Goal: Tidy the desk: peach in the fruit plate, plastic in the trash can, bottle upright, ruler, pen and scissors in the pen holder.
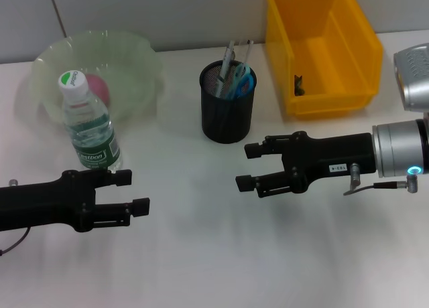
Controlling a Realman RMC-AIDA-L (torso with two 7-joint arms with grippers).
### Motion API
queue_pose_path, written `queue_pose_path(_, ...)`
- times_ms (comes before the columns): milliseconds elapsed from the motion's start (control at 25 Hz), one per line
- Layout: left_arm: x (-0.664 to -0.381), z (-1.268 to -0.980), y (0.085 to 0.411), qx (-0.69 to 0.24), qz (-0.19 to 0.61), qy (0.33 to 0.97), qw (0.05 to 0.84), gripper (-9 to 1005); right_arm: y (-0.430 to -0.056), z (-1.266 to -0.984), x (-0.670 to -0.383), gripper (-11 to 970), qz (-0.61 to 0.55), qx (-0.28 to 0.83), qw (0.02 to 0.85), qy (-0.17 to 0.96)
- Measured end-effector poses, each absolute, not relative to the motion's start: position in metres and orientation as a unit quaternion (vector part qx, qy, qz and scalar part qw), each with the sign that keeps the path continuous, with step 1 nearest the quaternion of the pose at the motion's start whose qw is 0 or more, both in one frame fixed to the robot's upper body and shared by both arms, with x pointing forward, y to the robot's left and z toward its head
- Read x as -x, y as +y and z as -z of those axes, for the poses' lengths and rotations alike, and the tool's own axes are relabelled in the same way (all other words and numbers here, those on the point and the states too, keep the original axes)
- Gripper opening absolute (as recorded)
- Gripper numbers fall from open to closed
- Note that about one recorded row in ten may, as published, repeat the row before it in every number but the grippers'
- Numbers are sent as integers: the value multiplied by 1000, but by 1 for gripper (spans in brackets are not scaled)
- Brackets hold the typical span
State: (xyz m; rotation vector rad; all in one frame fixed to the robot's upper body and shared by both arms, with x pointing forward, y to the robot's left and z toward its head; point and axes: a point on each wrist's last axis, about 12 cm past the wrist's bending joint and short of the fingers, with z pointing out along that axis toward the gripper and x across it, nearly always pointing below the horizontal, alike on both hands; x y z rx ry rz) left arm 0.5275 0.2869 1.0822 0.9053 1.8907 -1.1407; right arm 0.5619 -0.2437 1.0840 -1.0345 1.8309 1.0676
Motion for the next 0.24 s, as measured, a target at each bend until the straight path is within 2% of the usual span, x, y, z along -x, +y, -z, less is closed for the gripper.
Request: queue_pose_path(240, -526, -1083, 287, -355, 447, 735, 367, 852, -248, -1083, -560, 809, -418, 403, 380, 720)
